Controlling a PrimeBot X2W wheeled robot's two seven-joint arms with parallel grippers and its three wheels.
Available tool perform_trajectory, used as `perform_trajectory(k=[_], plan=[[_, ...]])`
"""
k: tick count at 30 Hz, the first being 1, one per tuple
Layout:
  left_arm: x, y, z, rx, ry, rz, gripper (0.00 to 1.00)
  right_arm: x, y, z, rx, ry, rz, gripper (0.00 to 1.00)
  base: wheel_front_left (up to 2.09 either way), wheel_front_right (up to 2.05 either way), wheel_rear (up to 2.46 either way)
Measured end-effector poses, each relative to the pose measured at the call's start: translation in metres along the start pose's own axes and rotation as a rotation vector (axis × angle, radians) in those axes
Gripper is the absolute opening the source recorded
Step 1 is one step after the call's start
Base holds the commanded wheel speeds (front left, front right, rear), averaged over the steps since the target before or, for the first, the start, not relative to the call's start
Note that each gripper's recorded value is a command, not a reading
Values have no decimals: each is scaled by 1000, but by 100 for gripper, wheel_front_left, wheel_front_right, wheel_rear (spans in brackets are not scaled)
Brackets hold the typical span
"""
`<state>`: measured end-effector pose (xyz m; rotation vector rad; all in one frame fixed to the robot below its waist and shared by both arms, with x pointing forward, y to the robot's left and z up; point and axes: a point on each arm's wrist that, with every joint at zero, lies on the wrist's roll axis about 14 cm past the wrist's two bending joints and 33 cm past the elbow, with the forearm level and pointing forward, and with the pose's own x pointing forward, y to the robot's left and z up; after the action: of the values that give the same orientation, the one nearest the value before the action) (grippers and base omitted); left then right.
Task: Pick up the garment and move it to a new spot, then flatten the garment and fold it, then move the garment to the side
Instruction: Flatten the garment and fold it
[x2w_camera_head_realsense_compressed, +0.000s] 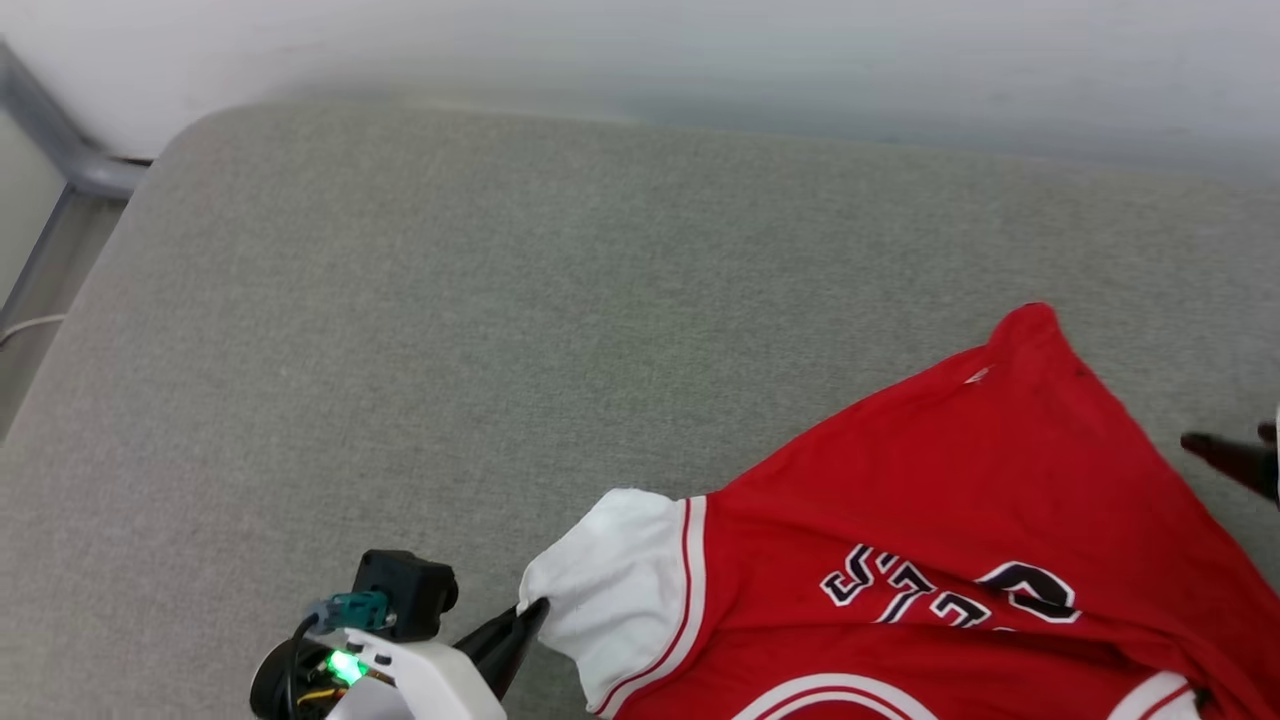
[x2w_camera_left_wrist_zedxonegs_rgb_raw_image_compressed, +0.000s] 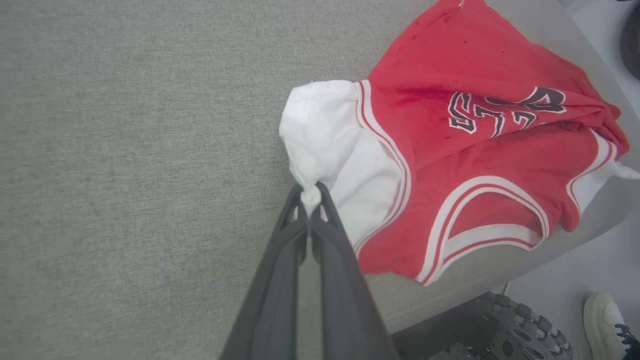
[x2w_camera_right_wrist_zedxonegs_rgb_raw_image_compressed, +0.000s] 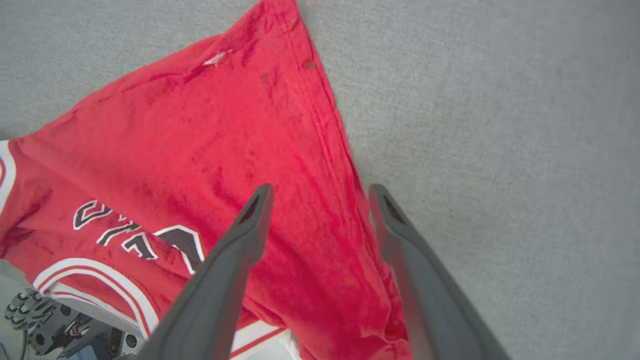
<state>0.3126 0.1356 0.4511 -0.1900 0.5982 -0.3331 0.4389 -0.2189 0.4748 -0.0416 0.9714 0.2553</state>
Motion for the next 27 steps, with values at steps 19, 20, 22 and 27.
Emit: perform_trajectory(k=[19, 20, 22, 27], plan=[[18, 22, 3, -30, 8, 72, 0, 124, 40, 51, -100, 199, -2, 100, 0, 0, 0], [17, 24, 1, -34, 13, 77, 0, 129, 41, 47, -99, 213, -2, 100, 0, 0, 0], [17, 26, -1, -37, 20, 87, 0, 138, 42, 42, -102, 234, -1, 100, 0, 0, 0], [18, 30, -3, -41, 27, 101, 0, 154, 43, 31, -117, 275, -6, 100, 0, 0, 0]])
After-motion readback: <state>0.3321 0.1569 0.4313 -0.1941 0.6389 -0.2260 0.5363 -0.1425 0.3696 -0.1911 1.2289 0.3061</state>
